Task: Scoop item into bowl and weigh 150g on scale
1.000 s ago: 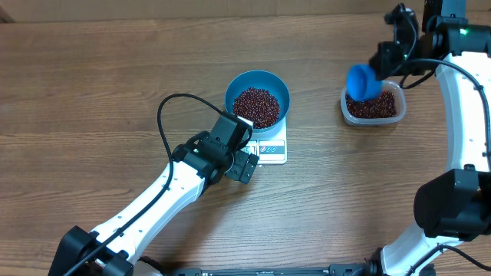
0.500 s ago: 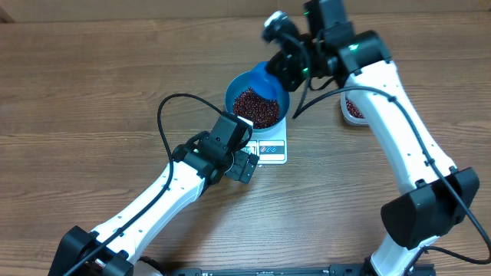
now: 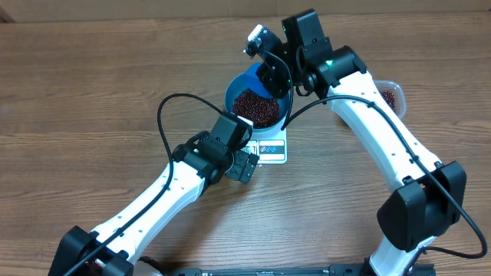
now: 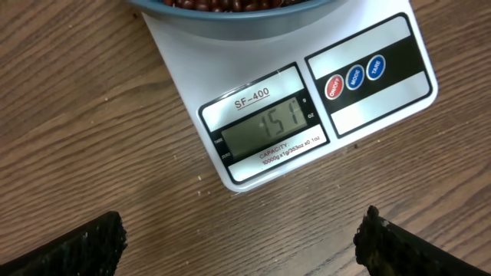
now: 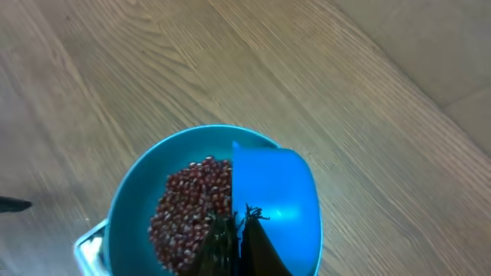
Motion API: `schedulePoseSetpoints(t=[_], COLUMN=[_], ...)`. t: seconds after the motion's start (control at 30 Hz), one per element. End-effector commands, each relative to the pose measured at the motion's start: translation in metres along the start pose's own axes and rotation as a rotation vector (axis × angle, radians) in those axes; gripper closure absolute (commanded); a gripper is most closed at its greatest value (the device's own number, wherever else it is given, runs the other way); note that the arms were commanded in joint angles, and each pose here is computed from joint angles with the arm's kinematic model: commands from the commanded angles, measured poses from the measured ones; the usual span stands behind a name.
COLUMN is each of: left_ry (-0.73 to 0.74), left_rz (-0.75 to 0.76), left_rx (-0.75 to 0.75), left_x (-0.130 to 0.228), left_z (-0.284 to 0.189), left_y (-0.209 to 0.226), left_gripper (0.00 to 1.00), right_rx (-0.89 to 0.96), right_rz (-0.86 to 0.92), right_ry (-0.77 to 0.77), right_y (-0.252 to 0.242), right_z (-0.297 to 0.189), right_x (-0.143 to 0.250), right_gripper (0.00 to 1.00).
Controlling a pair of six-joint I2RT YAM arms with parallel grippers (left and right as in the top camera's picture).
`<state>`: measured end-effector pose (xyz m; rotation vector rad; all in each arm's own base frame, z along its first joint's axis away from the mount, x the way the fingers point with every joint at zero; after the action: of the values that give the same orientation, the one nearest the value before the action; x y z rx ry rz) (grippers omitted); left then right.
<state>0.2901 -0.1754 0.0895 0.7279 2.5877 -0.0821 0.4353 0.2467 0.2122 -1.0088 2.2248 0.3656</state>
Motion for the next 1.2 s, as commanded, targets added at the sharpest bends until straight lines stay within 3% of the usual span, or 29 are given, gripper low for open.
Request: schedulePoseSetpoints(t=[0.0, 0.73, 1.17], left_ry=[0.001, 0.001, 0.001], left_rz=[0.015, 0.015, 0.015], left_rx=[-0.011, -0.011, -0.011], left_x=[0.001, 0.001, 0.001], left_z=[0.0, 0.0, 0.0], left_y=[0.003, 0.003, 0.003], left_gripper=[0.0, 0.0, 0.0], right_rx=[0.034, -0.103, -0.111], right_rz=[-0.006, 0.032, 0.283], right_ry=[0.013, 0.056, -0.025], right_y=[-0.004, 0.021, 0.016], right_z=[0.002, 0.012, 0.01], right_x=[0.009, 0.03, 0.009], right_gripper=[0.96, 0.96, 0.96])
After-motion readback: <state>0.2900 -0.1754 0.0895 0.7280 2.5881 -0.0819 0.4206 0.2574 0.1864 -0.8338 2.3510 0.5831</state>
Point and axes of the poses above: each gripper's point midway between its finger pads, its own z axis out along the fingers, its own y axis along the line the jaws close on, x = y × z, the point moved 1 cm from there along -z, back along the fingers, and after that the axes turned 6 degrees about z, right-handed, at the moved point
